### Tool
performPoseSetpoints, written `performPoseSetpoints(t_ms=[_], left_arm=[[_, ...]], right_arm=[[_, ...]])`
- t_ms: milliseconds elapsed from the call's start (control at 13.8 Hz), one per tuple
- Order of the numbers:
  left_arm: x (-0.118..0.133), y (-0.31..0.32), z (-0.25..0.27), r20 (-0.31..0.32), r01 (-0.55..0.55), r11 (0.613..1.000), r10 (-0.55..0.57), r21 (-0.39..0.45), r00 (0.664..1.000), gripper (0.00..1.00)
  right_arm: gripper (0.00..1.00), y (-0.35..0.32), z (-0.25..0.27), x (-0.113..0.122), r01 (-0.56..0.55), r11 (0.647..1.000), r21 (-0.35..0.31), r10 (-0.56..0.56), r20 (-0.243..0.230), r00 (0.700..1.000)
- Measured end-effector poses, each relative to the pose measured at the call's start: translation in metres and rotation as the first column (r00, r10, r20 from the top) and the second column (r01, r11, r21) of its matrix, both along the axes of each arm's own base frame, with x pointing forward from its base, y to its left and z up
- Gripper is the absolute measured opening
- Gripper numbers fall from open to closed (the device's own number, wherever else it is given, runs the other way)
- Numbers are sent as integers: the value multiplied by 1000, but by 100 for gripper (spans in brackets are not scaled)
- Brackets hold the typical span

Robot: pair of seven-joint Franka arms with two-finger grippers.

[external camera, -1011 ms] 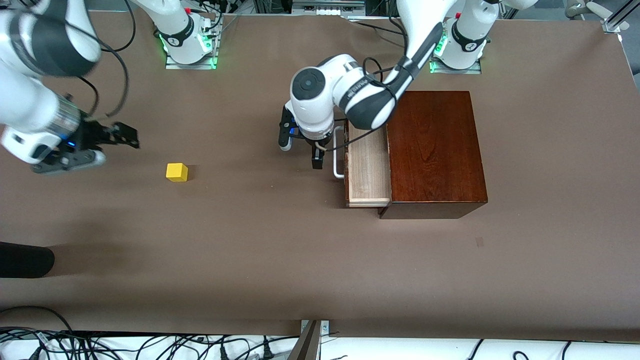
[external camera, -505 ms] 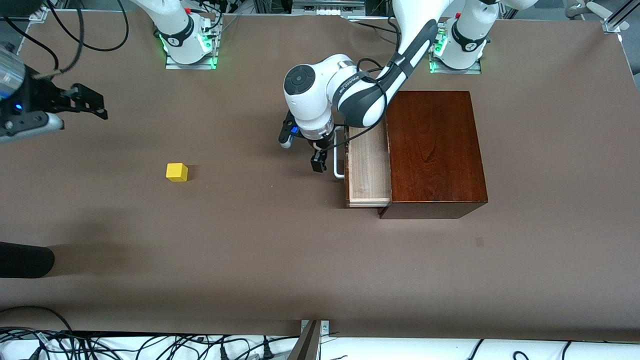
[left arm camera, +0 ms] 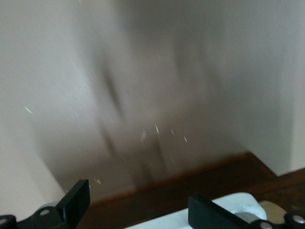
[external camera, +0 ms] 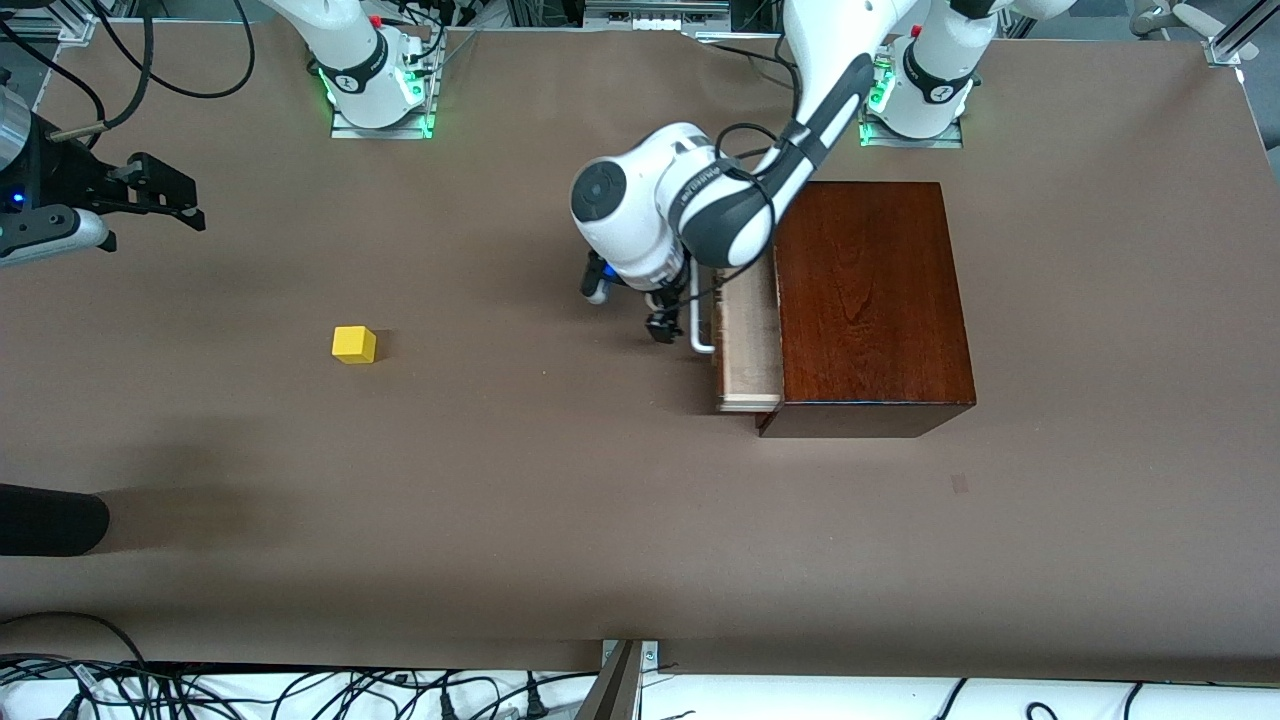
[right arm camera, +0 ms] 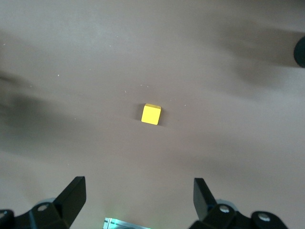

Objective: Open drawer, take yellow block, close drawer
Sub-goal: 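Push the drawer shut with the left gripper while the right gripper withdraws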

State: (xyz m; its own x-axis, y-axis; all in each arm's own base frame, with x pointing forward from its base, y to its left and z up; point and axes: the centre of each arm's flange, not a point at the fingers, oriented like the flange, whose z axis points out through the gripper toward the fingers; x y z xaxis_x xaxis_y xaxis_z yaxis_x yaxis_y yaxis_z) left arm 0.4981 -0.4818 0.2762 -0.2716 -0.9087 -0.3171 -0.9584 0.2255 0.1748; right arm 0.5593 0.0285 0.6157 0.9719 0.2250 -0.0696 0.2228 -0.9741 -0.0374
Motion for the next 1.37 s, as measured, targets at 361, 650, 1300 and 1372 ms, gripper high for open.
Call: performPoseSetpoints(t_ms=[361, 650, 1300, 1372], left_arm=[[18, 39, 1, -65, -44, 996, 49, 78, 997, 100], [22, 50, 9, -77, -62, 993, 70, 99, 995, 100], [20, 50, 152, 182, -345, 937, 348, -46, 920, 100], [21, 58, 173, 214, -404, 912, 408, -64, 887, 100]], right_arm=[[100, 4, -5, 4, 52, 999, -7, -52, 2, 999], [100, 8, -10, 6, 49, 999, -13, -49, -4, 999], [100, 2, -18, 20, 67, 998, -19, -67, 34, 997], [100, 1, -19, 21, 71, 997, -20, -70, 34, 997]])
